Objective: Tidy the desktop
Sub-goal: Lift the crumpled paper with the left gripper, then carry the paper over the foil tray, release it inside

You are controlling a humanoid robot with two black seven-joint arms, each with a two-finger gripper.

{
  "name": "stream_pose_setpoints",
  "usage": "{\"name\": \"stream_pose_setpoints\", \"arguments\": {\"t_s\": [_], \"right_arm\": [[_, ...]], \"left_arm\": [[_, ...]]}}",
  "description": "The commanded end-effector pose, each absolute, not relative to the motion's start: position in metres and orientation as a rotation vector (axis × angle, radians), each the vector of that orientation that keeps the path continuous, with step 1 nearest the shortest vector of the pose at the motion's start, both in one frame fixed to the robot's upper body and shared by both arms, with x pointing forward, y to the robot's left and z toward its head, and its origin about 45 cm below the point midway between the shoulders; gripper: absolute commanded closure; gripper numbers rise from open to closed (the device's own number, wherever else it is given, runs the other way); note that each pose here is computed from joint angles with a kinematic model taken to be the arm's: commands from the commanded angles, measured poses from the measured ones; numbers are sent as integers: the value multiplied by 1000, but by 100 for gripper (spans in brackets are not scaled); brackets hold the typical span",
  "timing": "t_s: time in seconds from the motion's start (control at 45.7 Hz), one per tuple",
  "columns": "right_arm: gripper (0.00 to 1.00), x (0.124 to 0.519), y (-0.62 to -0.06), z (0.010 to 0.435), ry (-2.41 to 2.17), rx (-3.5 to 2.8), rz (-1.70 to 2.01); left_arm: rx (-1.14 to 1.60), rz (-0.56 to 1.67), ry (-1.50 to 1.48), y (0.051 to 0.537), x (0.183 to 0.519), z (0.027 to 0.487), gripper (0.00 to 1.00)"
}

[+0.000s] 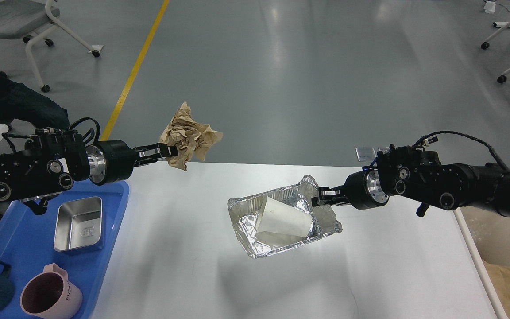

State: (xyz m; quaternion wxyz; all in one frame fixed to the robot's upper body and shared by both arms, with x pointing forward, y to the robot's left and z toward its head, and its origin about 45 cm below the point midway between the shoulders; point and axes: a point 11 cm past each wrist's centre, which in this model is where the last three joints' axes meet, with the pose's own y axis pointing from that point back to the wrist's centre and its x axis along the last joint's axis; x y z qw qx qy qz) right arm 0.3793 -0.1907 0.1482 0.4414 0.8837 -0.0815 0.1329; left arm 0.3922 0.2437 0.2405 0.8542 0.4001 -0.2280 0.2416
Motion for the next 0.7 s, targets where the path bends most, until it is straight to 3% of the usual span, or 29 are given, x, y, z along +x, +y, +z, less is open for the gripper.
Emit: {"name": "stream_pose_setpoints", "arguments": {"t_s": [0.0, 0.438, 0.679], "right_arm": [[100, 379, -191, 148, -204, 2194, 329], [100, 381, -191, 151, -207, 2192, 336], [100, 381, -194, 151, -212, 2190, 333]], "left_arm": [[815, 448, -510, 227, 384, 254, 100], [767, 388, -514, 212, 354, 286, 100], [781, 233, -506, 177, 334, 260, 100]]}}
